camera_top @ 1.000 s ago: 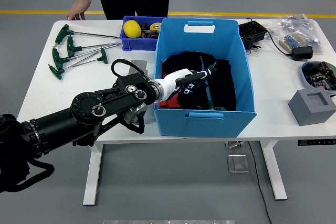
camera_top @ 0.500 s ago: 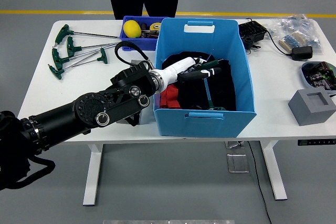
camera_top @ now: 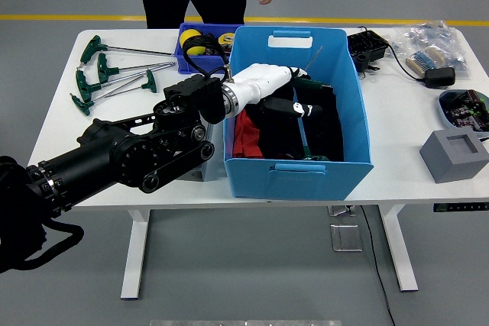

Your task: Lift tool from toolbox,place it in box,lift tool from toolbox,place it in box

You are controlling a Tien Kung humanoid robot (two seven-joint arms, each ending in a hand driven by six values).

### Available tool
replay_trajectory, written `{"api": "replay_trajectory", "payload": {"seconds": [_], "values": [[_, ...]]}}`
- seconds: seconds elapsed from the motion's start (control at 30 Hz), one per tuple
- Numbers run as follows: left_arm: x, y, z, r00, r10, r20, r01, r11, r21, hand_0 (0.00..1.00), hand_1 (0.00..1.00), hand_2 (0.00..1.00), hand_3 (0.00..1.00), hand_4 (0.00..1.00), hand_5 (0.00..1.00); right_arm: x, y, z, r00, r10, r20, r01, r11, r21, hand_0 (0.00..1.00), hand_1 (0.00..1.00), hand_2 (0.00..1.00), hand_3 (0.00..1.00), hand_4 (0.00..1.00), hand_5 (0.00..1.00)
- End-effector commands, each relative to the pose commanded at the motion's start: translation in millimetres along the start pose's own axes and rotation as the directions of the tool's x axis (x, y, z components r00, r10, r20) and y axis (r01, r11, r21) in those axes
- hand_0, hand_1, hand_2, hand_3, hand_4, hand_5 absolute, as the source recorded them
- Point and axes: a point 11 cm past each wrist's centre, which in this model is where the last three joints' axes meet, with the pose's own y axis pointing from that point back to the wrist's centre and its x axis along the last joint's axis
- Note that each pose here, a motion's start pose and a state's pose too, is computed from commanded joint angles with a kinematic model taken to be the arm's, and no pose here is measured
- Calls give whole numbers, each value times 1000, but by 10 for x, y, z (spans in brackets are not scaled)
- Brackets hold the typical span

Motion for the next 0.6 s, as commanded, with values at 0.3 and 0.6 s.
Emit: {"api": "replay_trajectory", "payload": {"seconds": [0.3, 0.6], "values": [[-30, 20, -6, 911, -83, 403, 74, 997, 37, 938, 956, 989, 848, 944, 928, -3, 0, 22, 1000, 0, -6, 0, 1000, -4, 686, 652, 730, 575, 839, 639], [61, 43, -132, 910, -47, 412, 20, 997, 69, 974, 998, 998, 860, 949, 921, -5, 0, 24, 1000, -1, -7, 1, 1000, -4, 686, 653, 730, 575, 839, 640]]}}
